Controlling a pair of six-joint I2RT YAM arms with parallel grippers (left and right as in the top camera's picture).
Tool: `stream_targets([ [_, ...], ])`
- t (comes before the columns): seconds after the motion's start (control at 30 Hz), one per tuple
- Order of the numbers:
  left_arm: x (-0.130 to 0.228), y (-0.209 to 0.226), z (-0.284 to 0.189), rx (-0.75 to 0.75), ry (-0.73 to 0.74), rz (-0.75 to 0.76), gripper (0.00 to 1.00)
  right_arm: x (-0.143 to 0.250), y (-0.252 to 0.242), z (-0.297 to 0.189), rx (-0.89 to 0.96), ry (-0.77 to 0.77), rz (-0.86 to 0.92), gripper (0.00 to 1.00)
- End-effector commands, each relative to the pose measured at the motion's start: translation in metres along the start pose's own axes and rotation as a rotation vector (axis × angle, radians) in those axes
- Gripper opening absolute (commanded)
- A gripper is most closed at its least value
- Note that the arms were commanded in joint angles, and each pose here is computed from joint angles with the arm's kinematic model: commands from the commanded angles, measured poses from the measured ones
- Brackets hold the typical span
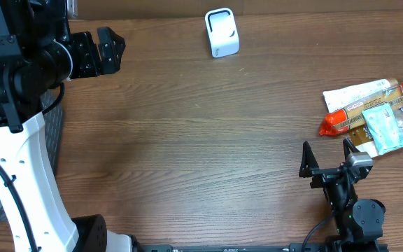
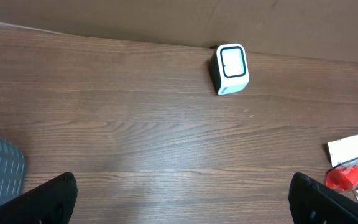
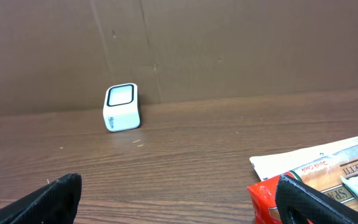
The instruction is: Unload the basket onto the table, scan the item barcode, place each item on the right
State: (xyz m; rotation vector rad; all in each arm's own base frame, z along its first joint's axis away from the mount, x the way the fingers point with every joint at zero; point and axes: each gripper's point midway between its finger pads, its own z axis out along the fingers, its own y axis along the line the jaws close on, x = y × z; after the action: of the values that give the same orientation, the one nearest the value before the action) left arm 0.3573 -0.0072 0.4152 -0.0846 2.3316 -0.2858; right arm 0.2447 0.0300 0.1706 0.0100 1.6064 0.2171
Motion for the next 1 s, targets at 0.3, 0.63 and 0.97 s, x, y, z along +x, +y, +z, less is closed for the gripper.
stream_targets([
  [0.3,-0.0035,0.0036,-0.0009,-0.008,-0.01,-0.001,1.0,0.0009,-0.0002,0.0,0.002,-0.008,0.0,1.0],
  [0.63,-0.0035,0.0036,-0.0009,-0.008,-0.01,-0.001,1.0,0.0009,-0.0002,0.0,0.002,-0.008,0.0,1.0],
  [0.97,-0.0014,0.0027,-0.0051,-0.008,-0.011,-0.001,1.0,0.0009,-0.0002,0.0,0.002,-0.008,0.0,1.0],
])
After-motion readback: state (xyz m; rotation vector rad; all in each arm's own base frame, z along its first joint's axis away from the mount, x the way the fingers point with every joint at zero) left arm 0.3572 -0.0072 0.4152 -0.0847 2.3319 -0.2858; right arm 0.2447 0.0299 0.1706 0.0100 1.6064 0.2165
